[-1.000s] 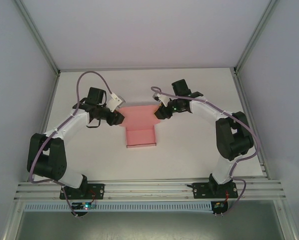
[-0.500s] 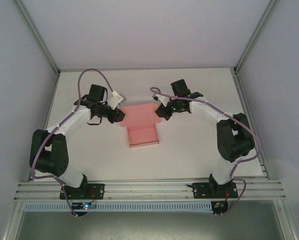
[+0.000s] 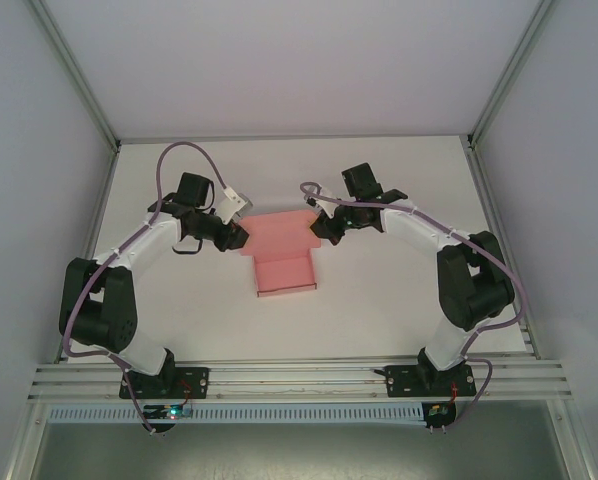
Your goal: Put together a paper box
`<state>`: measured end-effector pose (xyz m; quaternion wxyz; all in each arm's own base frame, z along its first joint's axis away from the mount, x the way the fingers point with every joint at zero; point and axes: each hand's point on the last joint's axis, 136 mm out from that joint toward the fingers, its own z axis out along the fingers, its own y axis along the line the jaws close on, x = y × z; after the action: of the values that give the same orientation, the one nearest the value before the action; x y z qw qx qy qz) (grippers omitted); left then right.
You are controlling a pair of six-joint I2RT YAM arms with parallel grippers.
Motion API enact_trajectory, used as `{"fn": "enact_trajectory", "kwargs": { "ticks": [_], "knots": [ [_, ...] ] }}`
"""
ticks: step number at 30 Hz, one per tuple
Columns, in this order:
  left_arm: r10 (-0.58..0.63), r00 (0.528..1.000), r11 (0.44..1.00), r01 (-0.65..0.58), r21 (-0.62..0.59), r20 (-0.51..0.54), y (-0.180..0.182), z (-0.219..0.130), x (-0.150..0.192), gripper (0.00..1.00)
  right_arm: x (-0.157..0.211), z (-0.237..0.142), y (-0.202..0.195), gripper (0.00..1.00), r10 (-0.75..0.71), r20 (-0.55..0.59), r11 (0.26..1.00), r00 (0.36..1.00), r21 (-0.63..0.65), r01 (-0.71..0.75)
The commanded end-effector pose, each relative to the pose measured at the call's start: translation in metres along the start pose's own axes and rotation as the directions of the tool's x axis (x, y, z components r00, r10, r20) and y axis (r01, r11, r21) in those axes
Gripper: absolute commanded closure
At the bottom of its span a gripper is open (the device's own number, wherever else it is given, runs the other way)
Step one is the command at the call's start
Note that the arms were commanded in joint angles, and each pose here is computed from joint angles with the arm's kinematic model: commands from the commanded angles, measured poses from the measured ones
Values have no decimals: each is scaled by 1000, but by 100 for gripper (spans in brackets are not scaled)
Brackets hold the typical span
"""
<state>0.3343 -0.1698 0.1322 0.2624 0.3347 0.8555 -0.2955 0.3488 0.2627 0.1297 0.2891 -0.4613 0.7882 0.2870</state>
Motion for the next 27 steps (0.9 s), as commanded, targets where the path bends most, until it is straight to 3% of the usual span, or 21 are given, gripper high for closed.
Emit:
{"fn": "enact_trajectory", "kwargs": {
  "ticks": [1,4,6,10,13,16,21,27],
  "knots": [
    [-13,1000,999,12,32,28,0,-1,-8,99,-2,-2,-2,100,6,6,1000,1000,17,-6],
    [-55,997,998,56,-15,53,6,-2,-17,100,-8,-3,-9,100,45,15,993,999,107,-46],
    [-90,992,991,98,-90,90,14,-4,-26,100,-17,-8,-22,100,142,54,959,988,241,-151],
    [-116,976,959,158,-236,184,14,-14,-52,100,-24,-21,-34,100,364,179,815,914,414,-405],
    [-103,959,929,187,-319,264,0,-16,-70,100,-33,-21,-23,100,347,265,739,900,514,-436],
    [-133,944,896,244,-371,301,-13,-10,-76,100,-36,-28,-16,100,349,369,606,861,612,-508],
    [-174,918,892,300,-338,356,-33,15,-72,100,-38,-26,-9,100,328,534,479,779,617,-625],
    [-282,876,840,423,-339,392,-18,40,-61,100,-42,-8,5,100,311,624,466,717,557,-687]
  ]
}}
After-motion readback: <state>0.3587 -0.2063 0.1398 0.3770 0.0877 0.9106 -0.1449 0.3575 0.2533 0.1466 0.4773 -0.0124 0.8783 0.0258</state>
